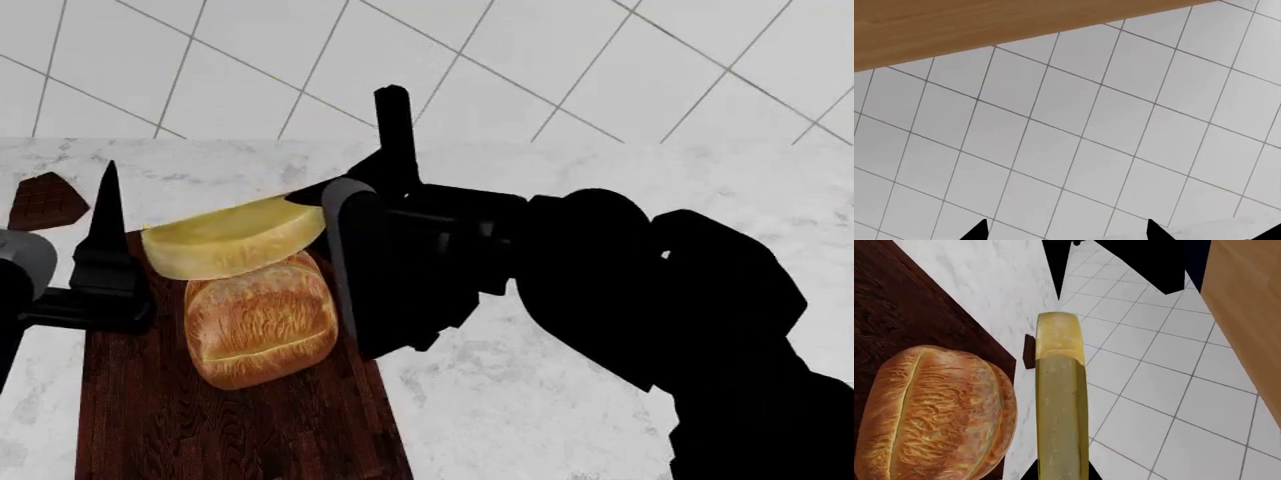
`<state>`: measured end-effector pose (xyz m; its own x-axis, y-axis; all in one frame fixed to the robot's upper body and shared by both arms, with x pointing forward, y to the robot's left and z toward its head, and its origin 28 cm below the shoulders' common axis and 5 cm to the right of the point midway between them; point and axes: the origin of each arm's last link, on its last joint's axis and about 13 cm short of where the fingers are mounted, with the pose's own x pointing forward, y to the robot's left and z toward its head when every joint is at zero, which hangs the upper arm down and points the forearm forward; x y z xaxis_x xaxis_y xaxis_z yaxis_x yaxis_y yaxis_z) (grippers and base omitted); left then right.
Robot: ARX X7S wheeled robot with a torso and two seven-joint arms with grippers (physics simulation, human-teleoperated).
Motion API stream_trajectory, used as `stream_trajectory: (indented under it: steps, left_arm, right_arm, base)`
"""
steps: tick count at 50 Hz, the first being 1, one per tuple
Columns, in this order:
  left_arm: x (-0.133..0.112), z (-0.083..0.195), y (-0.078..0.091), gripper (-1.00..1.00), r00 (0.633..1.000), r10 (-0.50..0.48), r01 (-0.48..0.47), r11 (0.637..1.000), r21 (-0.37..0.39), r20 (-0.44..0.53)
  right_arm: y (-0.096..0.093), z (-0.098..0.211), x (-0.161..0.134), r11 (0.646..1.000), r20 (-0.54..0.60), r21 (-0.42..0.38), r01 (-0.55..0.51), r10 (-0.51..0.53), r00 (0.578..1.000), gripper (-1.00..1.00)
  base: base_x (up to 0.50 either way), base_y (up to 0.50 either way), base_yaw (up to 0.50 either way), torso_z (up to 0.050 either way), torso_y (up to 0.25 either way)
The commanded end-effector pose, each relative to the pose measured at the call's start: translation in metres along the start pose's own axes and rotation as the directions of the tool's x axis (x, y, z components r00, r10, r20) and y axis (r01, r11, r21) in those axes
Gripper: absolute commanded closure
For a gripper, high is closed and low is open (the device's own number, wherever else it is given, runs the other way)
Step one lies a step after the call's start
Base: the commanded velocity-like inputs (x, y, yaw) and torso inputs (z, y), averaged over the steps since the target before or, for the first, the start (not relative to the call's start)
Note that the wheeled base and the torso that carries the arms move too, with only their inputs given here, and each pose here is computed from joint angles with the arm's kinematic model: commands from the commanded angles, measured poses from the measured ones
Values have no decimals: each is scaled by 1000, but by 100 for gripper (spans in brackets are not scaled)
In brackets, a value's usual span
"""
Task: Pick up the wedge of cheese and place it on the slice of bread to prepare a simple cheese on bread dish.
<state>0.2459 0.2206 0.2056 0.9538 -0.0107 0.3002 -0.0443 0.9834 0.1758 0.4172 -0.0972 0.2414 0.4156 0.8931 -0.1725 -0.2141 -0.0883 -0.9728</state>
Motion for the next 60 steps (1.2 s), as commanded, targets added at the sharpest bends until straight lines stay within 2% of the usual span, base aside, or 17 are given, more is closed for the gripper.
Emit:
stream_trajectory:
  steps: [1,43,44,45,46,47,48,60]
  left_arm:
    - [0,-1,0,-100,1000,-2,2,1000,-1,0]
    - [0,0,0,-100,1000,-11,11,1000,4,0]
    - [0,1,1,-100,999,-9,9,1000,0,39]
    - [-1,0,-1,-100,1000,-16,16,1000,5,4]
    - [-1,0,0,-100,1000,-16,16,1000,2,2]
    - [0,0,0,-100,1000,-13,13,1000,4,-1]
    - [0,0,0,-100,1000,-10,10,1000,7,-6]
    - [-1,-1,-1,-100,1000,-11,11,1000,12,-11]
  right_arm:
    - [7,-1,2,1000,10,30,10,-10,1000,100]
    - [12,-1,3,999,14,35,4,-5,1000,100]
    - [74,-8,-32,995,-354,81,58,-25,935,100]
    - [29,6,13,994,-133,106,19,-5,991,100]
    - [-12,11,19,999,-53,-2,46,-46,998,100]
    - [4,1,9,1000,-27,21,7,-6,1000,100]
    - [13,-3,2,999,-26,45,8,-7,1000,100]
    - [10,-8,-1,999,-108,26,45,-42,993,100]
  base:
    - [0,0,0,0,0]
    - [0,0,0,0,0]
    - [0,0,0,0,0]
    - [0,0,0,0,0]
    - [0,0,0,0,0]
    - [0,0,0,0,0]
    - [0,0,0,0,0]
    - [0,0,0,0,0]
